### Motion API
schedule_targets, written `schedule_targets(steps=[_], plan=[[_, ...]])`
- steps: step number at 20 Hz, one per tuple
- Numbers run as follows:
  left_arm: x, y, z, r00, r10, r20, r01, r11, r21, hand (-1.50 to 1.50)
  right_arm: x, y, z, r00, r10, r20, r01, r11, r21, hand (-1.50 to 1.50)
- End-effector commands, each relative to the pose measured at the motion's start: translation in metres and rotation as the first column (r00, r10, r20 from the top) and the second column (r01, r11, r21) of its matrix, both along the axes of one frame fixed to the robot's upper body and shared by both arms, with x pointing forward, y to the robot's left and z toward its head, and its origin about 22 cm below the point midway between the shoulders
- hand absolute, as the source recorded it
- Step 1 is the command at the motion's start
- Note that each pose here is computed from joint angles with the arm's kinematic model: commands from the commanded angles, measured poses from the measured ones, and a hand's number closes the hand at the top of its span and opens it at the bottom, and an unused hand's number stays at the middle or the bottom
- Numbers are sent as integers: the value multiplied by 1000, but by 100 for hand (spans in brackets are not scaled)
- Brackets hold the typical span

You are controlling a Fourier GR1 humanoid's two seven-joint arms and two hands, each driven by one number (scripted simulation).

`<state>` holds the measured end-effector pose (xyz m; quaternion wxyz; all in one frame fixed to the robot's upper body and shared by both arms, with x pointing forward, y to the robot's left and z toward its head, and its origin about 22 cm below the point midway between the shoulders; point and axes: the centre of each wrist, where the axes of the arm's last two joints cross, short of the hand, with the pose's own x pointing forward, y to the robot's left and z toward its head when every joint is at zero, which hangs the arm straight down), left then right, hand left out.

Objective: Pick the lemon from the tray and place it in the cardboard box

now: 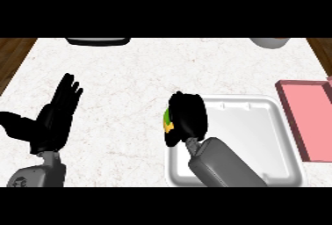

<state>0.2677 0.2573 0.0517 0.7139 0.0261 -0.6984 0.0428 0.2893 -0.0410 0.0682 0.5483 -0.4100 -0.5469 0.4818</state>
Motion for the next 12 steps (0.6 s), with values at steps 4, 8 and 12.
schedule_targets(steps=[4,8,12], plan=[[0,4,14,1000,6,-6,-6,1000,-7,0,-27,22,53,987,26,156,-32,999,38,150],[-1,5,9,1000,19,4,-19,1000,8,0,-22,24,102,942,-198,272,136,963,231,150],[-4,14,7,1000,22,-6,-22,1000,-8,0,-12,-3,118,865,-357,351,264,921,287,150]])
